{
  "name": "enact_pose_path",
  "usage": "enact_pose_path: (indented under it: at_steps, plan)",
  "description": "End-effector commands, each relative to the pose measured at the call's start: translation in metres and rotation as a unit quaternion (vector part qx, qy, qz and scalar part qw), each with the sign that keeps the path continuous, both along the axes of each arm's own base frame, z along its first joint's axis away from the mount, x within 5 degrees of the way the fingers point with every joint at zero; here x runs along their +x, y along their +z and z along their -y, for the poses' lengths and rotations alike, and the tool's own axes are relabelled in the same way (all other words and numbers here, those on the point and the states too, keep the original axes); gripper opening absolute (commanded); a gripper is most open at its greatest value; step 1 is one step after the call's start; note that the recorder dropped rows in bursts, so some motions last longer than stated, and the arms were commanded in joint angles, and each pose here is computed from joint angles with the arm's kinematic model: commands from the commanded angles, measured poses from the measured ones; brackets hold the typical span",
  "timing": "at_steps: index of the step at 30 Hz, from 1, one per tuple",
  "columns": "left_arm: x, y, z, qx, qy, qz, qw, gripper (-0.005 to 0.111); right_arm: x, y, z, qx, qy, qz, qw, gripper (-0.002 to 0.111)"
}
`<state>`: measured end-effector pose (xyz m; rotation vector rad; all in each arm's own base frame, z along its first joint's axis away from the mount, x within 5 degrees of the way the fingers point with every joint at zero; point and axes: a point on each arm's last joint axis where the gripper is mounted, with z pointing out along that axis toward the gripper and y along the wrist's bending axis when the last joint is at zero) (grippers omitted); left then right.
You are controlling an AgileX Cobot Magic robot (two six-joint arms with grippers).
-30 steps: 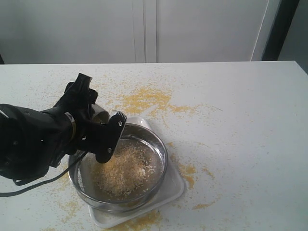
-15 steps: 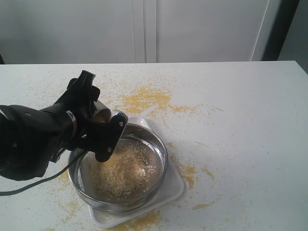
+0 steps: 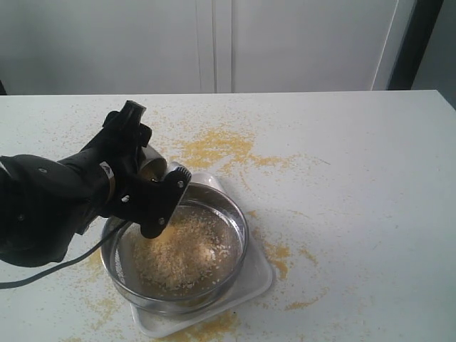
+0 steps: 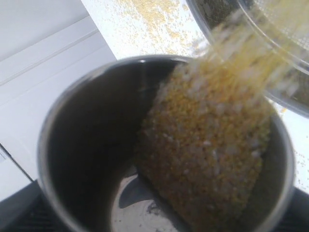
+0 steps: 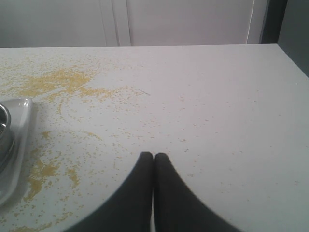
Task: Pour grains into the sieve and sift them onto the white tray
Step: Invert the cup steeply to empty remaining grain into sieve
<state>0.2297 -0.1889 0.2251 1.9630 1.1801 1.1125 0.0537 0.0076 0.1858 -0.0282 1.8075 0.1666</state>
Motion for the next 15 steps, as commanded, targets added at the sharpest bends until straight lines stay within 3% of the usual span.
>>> enact_pose_path:
  at_steps: [1, 15]
  plan:
    - [-0.0007, 0.0078, 0.0007, 0.0, -0.004, 0.019, 1.0, 0.0, 0.0, -0.0008, 0.0002, -0.001, 0.0, 0.005, 1.0, 0.0]
    - [-0.0002, 0.0089, 0.0006, 0.006, -0.006, 0.026, 1.0, 0.0, 0.0, -0.0008, 0.0002, -0.001, 0.0, 0.005, 1.0, 0.0]
